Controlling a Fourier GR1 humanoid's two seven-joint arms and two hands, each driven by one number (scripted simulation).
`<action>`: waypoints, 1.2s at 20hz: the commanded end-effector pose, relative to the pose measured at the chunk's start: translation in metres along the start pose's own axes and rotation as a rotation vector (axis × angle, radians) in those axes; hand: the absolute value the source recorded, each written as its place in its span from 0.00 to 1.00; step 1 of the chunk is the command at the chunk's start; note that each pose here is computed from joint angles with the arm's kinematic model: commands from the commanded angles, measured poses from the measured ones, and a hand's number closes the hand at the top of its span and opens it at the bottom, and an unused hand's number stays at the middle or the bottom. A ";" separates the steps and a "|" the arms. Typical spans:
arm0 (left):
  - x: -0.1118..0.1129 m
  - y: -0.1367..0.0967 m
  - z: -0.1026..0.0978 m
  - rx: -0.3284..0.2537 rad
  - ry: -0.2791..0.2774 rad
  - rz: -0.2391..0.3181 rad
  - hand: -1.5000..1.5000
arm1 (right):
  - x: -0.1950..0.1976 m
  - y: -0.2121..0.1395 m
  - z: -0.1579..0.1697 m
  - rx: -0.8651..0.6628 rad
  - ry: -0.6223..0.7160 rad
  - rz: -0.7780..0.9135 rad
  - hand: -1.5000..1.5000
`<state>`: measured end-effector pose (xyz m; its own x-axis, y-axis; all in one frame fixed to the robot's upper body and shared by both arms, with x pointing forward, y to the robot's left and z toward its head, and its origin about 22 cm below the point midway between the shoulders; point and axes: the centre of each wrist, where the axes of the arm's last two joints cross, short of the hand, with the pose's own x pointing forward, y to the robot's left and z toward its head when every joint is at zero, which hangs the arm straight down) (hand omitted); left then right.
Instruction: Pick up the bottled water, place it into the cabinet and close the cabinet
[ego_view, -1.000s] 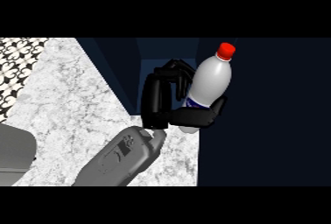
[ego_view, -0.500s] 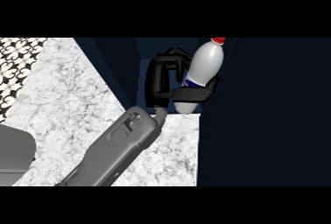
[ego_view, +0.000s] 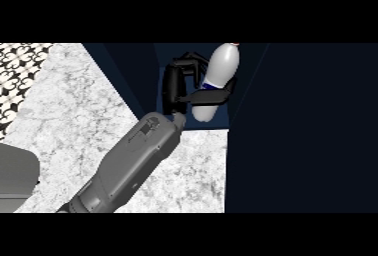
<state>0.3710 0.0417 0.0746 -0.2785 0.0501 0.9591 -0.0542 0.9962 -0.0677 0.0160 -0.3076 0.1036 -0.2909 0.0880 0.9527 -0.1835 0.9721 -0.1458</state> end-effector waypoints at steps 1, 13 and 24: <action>-0.004 0.011 -0.019 0.064 0.003 0.006 1.00 | 0.022 0.006 -0.006 0.002 -0.080 -0.092 0.00; -0.023 0.020 -0.047 0.025 -0.042 -0.235 0.00 | 0.012 0.008 -0.012 0.000 -0.066 -0.100 0.00; -0.025 0.026 -0.061 0.041 -0.012 -0.275 0.00 | 0.017 0.003 -0.013 0.010 -0.079 -0.059 0.00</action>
<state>0.4345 0.0742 0.0666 -0.2656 -0.2434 0.9328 -0.1760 0.9636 0.2013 0.0232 -0.3072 0.0998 -0.3190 0.0166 0.9476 -0.2172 0.9720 -0.0901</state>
